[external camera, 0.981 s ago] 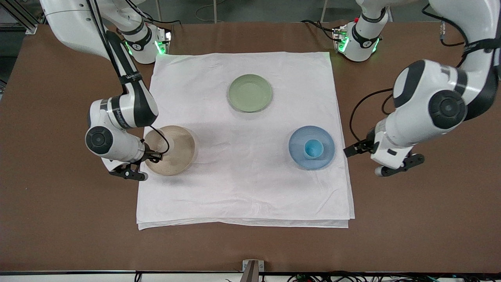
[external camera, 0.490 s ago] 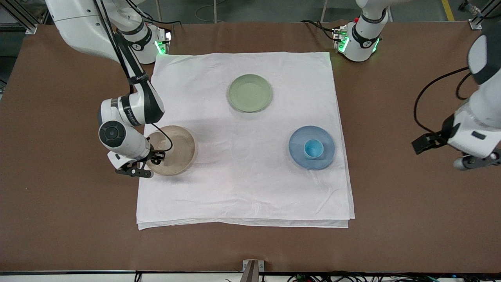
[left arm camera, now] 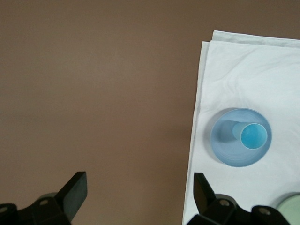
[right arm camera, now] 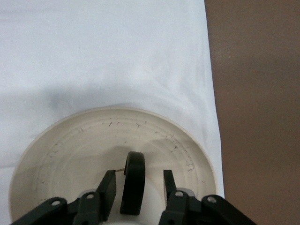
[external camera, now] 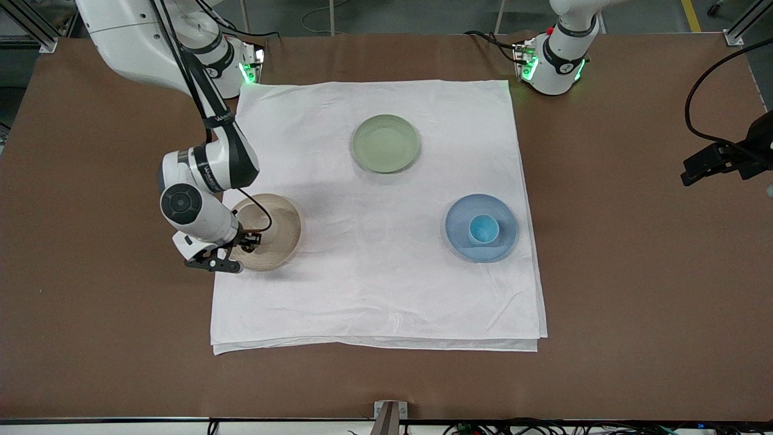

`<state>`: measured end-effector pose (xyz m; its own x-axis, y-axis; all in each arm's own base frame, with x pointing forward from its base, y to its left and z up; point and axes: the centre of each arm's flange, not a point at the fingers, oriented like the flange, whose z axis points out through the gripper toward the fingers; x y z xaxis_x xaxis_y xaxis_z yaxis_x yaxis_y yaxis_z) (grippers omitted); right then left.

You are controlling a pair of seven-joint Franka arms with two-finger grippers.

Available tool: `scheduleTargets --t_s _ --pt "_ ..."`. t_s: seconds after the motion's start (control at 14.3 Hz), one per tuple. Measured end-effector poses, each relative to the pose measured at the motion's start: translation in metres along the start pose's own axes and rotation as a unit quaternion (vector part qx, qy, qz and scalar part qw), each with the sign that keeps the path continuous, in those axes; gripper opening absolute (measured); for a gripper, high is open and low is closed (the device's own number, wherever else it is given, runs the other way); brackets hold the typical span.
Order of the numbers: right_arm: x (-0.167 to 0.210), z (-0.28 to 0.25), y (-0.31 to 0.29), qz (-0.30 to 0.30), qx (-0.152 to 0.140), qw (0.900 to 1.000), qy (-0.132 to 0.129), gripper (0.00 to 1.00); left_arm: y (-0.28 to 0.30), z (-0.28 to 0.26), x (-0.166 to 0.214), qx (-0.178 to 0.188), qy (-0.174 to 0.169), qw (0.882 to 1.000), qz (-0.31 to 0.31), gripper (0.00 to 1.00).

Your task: Place blue cup in blue plate and white mug in gray plate

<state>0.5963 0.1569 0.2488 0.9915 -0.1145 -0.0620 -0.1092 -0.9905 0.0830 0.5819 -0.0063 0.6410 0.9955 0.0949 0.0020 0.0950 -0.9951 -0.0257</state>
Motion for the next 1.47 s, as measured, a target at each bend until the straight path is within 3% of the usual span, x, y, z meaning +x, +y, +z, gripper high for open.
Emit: scheduleTargets --t_s 0.35,0.56,0.84,1.19,1.47 --pt "0.02 -0.047 0.005 0.008 -0.007 1.0 -0.014 1.0 -0.008 -0.009 -0.038 -0.013 -0.013 1.0 -0.003 1.0" --pt "0.045 -0.084 0.043 -0.018 -0.004 1.0 -0.012 1.0 -0.001 -0.007 -0.057 -0.012 -0.019 1.0 0.005 1.0" --pt "0.068 -0.12 0.142 -0.04 0.002 0.999 -0.037 1.0 0.01 -0.001 -0.059 -0.01 -0.025 1.0 0.015 1.0" --pt "0.061 -0.215 0.216 -0.047 0.012 0.997 -0.066 1.0 0.027 0.004 -0.06 -0.005 -0.027 0.999 0.028 1.0" --pt "0.056 -0.232 0.25 -0.048 0.018 0.996 -0.074 1.0 0.025 0.002 -0.061 -0.005 -0.025 0.999 0.025 1.0"
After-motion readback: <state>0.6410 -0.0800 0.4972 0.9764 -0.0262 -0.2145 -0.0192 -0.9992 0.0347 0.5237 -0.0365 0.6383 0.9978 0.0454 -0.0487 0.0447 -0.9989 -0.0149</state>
